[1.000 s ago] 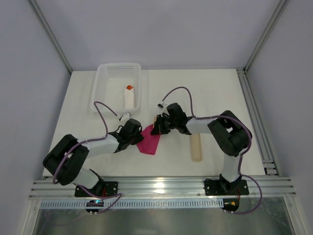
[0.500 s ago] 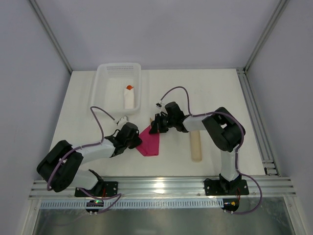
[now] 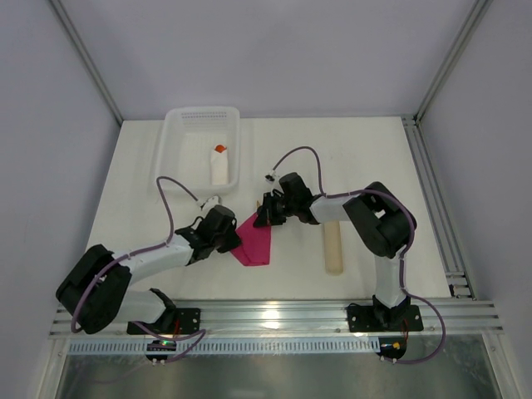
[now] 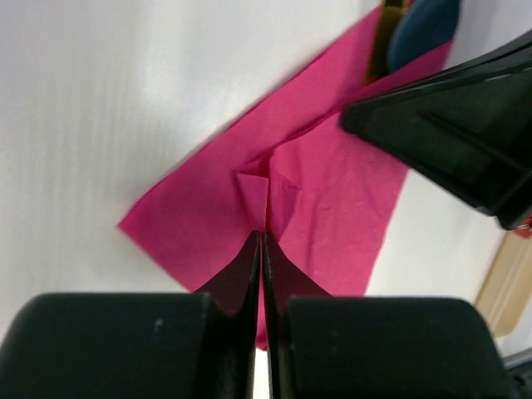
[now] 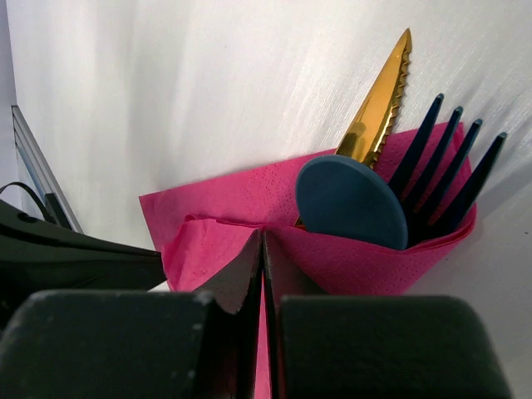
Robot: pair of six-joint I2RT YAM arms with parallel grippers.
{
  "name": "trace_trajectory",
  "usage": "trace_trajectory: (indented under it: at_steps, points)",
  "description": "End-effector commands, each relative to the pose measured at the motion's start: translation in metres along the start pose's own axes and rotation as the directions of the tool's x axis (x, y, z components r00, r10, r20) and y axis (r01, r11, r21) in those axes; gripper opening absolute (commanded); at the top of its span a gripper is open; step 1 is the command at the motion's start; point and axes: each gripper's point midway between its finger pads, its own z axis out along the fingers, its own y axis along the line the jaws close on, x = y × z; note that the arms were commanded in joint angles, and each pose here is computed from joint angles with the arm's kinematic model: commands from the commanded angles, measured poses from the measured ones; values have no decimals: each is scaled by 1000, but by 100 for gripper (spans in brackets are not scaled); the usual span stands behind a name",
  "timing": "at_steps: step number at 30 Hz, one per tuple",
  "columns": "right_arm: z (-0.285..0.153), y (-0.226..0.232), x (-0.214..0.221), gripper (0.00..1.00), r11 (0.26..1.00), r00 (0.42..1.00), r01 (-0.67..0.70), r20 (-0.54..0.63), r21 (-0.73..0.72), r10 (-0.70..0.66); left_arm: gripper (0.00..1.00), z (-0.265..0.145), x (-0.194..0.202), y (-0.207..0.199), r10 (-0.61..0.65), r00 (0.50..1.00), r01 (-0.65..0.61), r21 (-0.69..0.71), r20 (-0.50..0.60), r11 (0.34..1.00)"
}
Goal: Place the utensils on the paper napkin and roll it up
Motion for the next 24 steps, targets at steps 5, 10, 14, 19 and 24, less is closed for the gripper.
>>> trace_trajectory:
  at_steps: [5, 10, 14, 19, 24]
  points:
    - [3, -29, 11, 4, 994, 999, -21, -26, 112, 24, 2, 7, -17, -52, 38, 999, -38, 125, 0, 991]
    - [3, -28, 11, 4, 994, 999, -19, -31, 109, 23, 2, 12, -12, -54, 26, 1000, -24, 134, -18, 991]
    - [6, -28, 11, 4, 994, 999, -21, -37, 106, 25, 0, 15, -12, -55, 12, 1000, -9, 141, -17, 990]
    - [8, -28, 12, 4, 994, 999, -23, -42, 105, 28, 1, 23, -4, -60, 3, 999, 5, 173, -46, 985]
    - [8, -27, 13, 4, 995, 999, -21, -47, 101, 26, 0, 38, 2, -48, 0, 998, 6, 115, -58, 993]
